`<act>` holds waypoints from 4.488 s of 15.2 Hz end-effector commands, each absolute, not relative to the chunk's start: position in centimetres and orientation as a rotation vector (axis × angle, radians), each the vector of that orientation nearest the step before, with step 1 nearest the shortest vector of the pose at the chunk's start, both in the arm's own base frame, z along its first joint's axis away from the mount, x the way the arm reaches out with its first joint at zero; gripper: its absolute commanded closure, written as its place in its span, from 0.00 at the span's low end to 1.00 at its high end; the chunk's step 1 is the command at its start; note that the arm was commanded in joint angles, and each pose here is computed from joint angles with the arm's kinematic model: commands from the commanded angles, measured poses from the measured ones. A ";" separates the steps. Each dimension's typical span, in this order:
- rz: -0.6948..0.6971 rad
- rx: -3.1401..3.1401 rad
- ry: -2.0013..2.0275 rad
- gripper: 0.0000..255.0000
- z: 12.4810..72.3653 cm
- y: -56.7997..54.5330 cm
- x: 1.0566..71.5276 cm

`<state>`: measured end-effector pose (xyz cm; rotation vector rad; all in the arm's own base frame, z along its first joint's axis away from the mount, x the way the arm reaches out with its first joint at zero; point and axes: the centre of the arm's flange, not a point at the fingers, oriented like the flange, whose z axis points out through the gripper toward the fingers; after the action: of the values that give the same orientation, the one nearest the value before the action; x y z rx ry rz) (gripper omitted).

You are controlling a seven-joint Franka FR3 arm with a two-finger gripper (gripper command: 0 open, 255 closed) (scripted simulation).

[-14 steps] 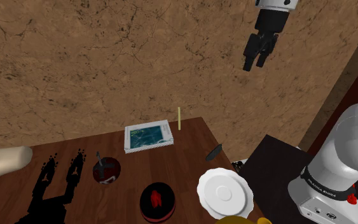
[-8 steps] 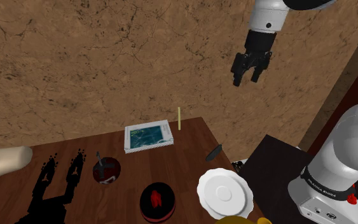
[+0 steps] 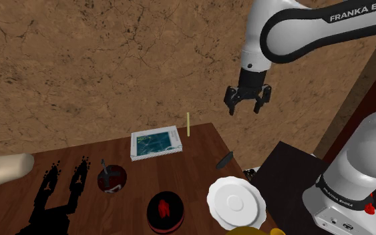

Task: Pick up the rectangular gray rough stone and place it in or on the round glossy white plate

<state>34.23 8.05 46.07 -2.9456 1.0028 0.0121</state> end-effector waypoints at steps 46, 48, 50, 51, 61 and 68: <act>0.203 -2.312 2.236 1.00 21.2 10.5 39.8; 0.203 -2.312 2.236 1.00 22.2 10.5 39.8; 0.203 -2.312 2.236 1.00 23.3 10.5 39.8; 0.203 -2.312 2.236 1.00 23.8 10.5 39.8; 0.203 -2.312 2.236 1.00 27.7 12.4 37.9; 0.203 -2.312 2.236 1.00 27.4 18.8 31.3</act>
<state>32.39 17.89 27.37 -2.3149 2.2346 0.2029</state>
